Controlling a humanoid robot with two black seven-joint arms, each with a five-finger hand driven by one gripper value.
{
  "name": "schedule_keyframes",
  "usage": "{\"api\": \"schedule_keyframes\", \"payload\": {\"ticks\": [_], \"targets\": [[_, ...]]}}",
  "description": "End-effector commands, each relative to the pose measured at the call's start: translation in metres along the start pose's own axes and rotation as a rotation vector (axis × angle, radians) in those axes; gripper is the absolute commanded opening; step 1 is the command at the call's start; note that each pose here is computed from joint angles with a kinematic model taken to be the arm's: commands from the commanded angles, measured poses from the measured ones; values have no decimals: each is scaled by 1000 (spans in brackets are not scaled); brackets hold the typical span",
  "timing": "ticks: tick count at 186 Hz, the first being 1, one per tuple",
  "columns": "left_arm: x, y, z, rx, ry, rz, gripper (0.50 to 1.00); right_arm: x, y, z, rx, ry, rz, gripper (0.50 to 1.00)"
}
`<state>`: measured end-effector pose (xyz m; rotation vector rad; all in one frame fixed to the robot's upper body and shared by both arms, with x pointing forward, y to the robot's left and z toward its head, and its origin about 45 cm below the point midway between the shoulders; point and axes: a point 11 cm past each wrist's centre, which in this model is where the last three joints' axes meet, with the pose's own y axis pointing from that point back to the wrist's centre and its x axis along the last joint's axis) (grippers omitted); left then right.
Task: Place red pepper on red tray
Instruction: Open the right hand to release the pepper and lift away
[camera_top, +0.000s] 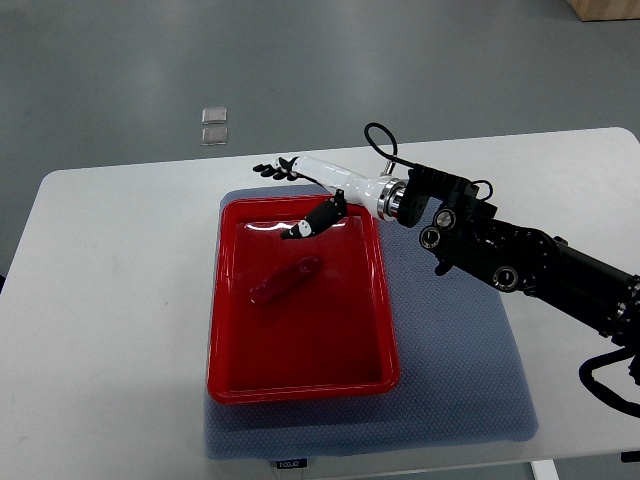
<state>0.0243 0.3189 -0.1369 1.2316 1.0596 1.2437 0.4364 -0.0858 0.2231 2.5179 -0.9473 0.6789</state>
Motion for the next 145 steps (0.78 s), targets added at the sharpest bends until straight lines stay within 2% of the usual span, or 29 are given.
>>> {"api": "schedule_keyframes", "payload": {"ticks": [1, 31, 36, 59, 69, 72, 99, 145], "targets": [[1, 0, 0, 0, 0, 2, 1000, 29, 11, 4, 42, -261, 143, 889], [0, 0, 0, 0, -1, 0, 1000, 68, 40, 31, 152, -854, 401, 889], [0, 0, 0, 0, -1, 0, 1000, 75, 47, 38, 185, -983, 451, 901], [0, 0, 0, 2, 0, -1, 1000, 73, 65, 66, 242, -1330, 552, 911], [0, 0, 0, 2, 0, -1, 1000, 73, 65, 66, 242, -1331, 552, 911], [0, 0, 0, 2, 0, 0, 1000, 68, 73, 78, 264, -1433, 574, 911], [0, 0, 0, 2, 0, 0, 1000, 60, 85, 109, 264, -1514, 599, 911], [0, 0, 0, 2, 0, 0, 1000, 63, 91, 117, 269, -1511, 608, 911]]}}
